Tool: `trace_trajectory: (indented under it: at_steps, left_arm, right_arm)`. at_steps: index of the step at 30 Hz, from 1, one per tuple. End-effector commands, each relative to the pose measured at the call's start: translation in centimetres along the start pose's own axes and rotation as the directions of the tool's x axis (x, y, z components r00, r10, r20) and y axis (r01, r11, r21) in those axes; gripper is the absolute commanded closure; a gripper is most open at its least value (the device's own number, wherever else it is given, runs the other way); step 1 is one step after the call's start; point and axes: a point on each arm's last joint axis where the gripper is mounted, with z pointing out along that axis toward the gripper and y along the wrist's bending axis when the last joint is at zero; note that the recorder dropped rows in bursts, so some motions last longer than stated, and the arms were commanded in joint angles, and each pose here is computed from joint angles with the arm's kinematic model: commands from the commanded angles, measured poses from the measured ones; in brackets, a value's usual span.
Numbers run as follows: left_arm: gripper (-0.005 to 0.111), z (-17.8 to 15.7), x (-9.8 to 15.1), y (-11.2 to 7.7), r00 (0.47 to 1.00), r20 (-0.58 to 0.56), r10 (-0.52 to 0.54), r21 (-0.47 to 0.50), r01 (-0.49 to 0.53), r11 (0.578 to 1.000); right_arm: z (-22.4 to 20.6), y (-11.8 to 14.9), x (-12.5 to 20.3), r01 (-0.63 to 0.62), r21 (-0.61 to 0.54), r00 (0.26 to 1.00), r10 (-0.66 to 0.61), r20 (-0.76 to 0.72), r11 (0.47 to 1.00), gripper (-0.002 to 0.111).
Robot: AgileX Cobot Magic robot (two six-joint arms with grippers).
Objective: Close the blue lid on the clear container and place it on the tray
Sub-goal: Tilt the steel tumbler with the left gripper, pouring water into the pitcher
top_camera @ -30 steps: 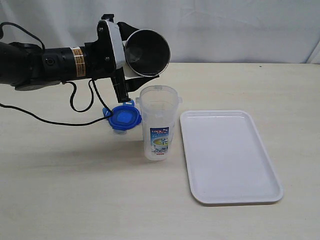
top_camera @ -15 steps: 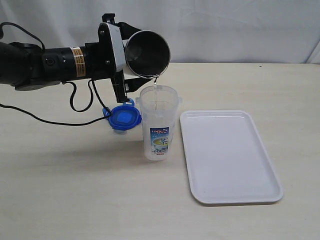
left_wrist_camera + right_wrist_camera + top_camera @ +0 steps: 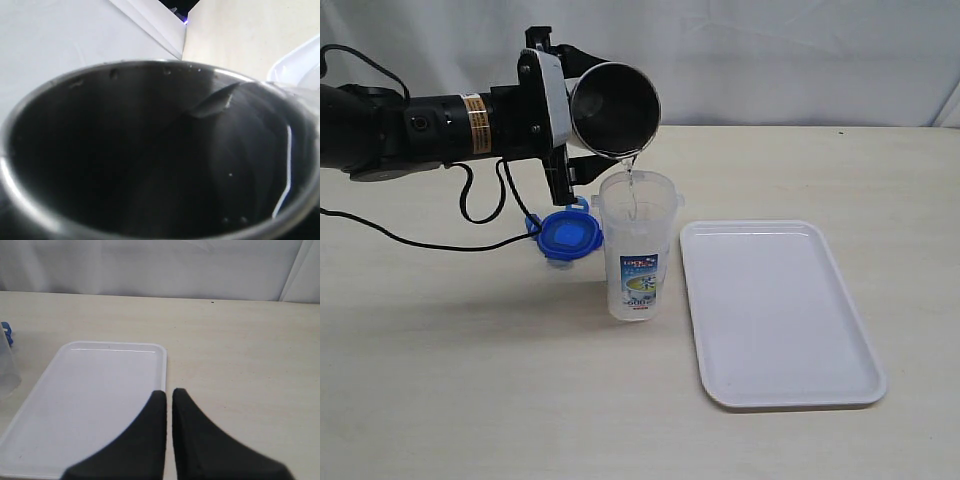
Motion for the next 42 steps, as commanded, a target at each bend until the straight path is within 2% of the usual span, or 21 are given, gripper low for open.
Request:
trace_trajectory:
  at_steps: [1, 12, 22, 25, 29, 32, 39, 42]
  left_arm:
    - [0.107, -0.10, -1.15, 1.31, 0.998, 0.062, 0.024, -0.063, -0.020, 0.998]
    - [0.107, -0.10, -1.11, 1.34, 0.996, 0.055, 0.066, -0.068, -0.062, 0.996]
    - [0.107, -0.10, -1.12, 1.31, 0.997, 0.057, 0.050, -0.064, -0.046, 0.997]
    - [0.107, -0.10, -1.12, 1.31, 0.996, 0.064, -0.066, -0.057, 0.069, 0.996]
    - [0.107, -0.10, -1.12, 1.29, 0.989, 0.068, -0.133, -0.051, 0.136, 0.989]
    - [0.107, -0.10, -1.10, 1.29, 0.969, 0.071, -0.235, -0.044, 0.239, 0.970]
    - [0.107, -0.08, -0.75, 1.21, 0.960, 0.032, -0.279, -0.043, 0.280, 0.959]
    - [0.107, -0.08, -0.59, 1.17, 0.972, 0.012, -0.236, -0.045, 0.236, 0.971]
  right_arm:
    - [0.00, -0.02, 0.05, 0.004, 0.004, 1.000, -0.004, 0.003, 1.000, 0.104]
    - [0.00, -0.02, 0.05, 0.004, 0.004, 1.000, -0.004, 0.003, 1.000, 0.104]
    - [0.00, -0.02, 0.05, 0.004, 0.004, 1.000, -0.004, 0.003, 1.000, 0.104]
    - [0.00, -0.02, 0.05, 0.004, 0.004, 1.000, -0.004, 0.003, 1.000, 0.104]
    - [0.00, -0.02, 0.05, 0.004, 0.004, 1.000, -0.004, 0.003, 1.000, 0.104]
    - [0.00, -0.02, 0.05, 0.004, 0.004, 1.000, -0.004, 0.003, 1.000, 0.104]
    - [0.00, -0.02, 0.05, 0.004, 0.004, 1.000, -0.004, 0.003, 1.000, 0.104]
    - [0.00, -0.02, 0.05, 0.004, 0.004, 1.000, -0.004, 0.003, 1.000, 0.104]
